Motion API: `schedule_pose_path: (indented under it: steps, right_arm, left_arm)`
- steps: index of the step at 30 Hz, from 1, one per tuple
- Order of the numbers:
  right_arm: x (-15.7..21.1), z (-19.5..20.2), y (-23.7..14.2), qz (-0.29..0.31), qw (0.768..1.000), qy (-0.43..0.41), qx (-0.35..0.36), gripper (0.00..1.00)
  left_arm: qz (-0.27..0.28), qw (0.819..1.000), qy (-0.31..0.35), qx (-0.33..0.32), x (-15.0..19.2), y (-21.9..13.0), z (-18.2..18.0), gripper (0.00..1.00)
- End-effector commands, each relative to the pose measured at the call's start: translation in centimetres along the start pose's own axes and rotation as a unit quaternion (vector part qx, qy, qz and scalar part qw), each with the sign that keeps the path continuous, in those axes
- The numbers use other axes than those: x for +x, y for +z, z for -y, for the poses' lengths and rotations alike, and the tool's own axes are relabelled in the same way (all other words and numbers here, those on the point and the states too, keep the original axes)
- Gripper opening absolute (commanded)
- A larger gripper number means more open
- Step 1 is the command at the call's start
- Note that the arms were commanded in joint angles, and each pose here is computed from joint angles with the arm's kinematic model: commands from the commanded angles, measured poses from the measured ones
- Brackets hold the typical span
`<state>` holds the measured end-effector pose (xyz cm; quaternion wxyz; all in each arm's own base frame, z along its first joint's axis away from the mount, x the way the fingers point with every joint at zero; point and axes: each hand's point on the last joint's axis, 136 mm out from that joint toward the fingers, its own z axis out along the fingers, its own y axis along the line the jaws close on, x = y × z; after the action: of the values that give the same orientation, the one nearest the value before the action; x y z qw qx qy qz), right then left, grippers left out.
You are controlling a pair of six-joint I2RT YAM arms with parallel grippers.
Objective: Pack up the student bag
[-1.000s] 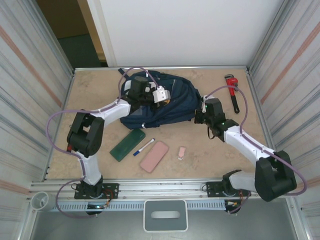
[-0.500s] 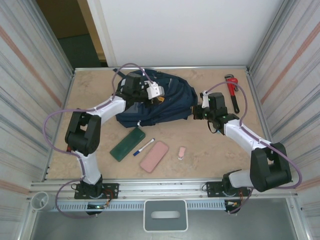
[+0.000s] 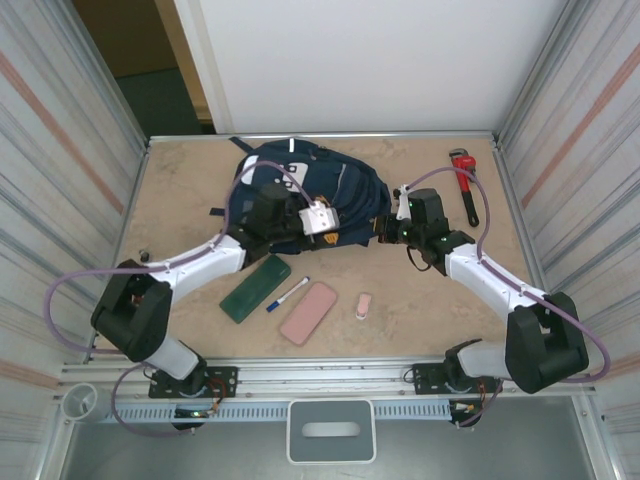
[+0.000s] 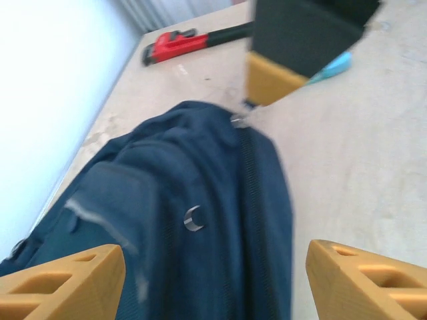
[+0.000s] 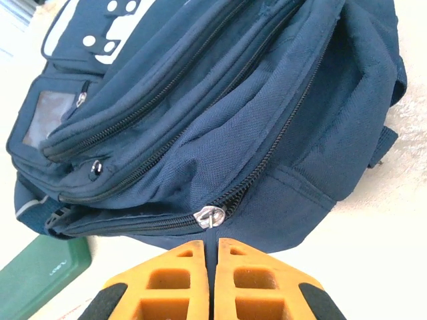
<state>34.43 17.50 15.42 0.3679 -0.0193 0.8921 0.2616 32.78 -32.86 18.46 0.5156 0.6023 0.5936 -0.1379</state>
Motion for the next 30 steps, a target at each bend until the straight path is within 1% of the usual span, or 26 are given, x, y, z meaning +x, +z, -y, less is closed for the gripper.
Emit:
schedule_pose_path:
  steps: [1, 3, 6, 10, 11, 13, 14, 15, 16, 17, 20, 22, 24, 30]
  right_arm:
    - [-2.9, -3.0, -1.5, 0.037, 0.998, 0.005, -0.046, 0.0]
    - [-3.0, -3.4, -1.8, 0.041, 0.998, 0.005, -0.051, 0.0]
    - [-3.0, -4.0, -2.4, 0.044, 0.997, 0.003, -0.058, 0.0]
    - [-2.8, -4.2, -2.9, 0.044, 0.997, 0.003, -0.062, 0.0]
    - [-2.8, -4.3, -3.1, 0.045, 0.997, 0.004, -0.063, 0.0]
    - [-2.6, -4.4, -3.2, 0.044, 0.997, 0.004, -0.064, 0.0]
    - [-2.4, -4.1, -3.3, 0.043, 0.997, 0.003, -0.059, 0.0]
    - [-2.2, -3.7, -3.3, 0.042, 0.998, -0.001, -0.049, 0.0]
    - [-2.0, -3.1, -3.3, 0.04, 0.999, -0.007, -0.033, 0.0]
    - [-1.9, -2.2, -3.3, 0.041, 0.999, -0.013, -0.01, 0.0]
    - [-1.4, 1.3, -3.4, 0.035, 0.995, -0.037, 0.083, 0.0]
    - [-1.6, 3.6, -3.5, 0.036, 0.988, -0.051, 0.144, 0.0]
    - [-1.9, 4.9, -3.5, 0.043, 0.981, -0.057, 0.181, 0.0]
    - [-3.4, 5.5, -2.5, 0.062, 0.975, -0.054, 0.206, 0.0]
  left_arm:
    - [-0.028, 0.999, 0.025, -0.014, 1.1, 1.7, 0.4, 0.69]
    - [-0.032, 0.999, 0.036, -0.007, 0.9, 3.1, 0.9, 0.68]
    - [-0.036, 0.998, 0.043, -0.015, 0.7, 5.0, 0.6, 0.62]
    - [-0.042, 0.997, 0.047, -0.041, 1.0, 6.5, -0.3, 0.49]
    - [-0.044, 0.997, 0.047, -0.047, 1.2, 6.7, -0.5, 0.45]
    - [-0.048, 0.995, 0.05, -0.065, 1.5, 6.9, -1.1, 0.33]
    - [-0.047, 0.995, 0.053, -0.07, 1.5, 6.7, -1.2, 0.25]
    - [-0.043, 0.995, 0.055, -0.074, 1.5, 6.5, -1.3, 0.12]
    - [-0.035, 0.995, 0.057, -0.075, 1.6, 6.0, -1.2, 0.04]
    - [-0.022, 0.995, 0.06, -0.072, 1.4, 5.5, -1.2, 0.01]
    - [0.025, 0.997, 0.052, -0.042, 1.3, 3.1, -0.9, 0.0]
    - [0.046, 0.997, 0.046, -0.041, 1.4, 1.5, -1.6, 0.0]
    - [0.055, 0.996, 0.045, -0.045, 1.7, 0.4, -2.3, 0.0]
    - [0.055, 0.997, 0.018, -0.045, 3.7, -1.4, -4.1, 0.0]
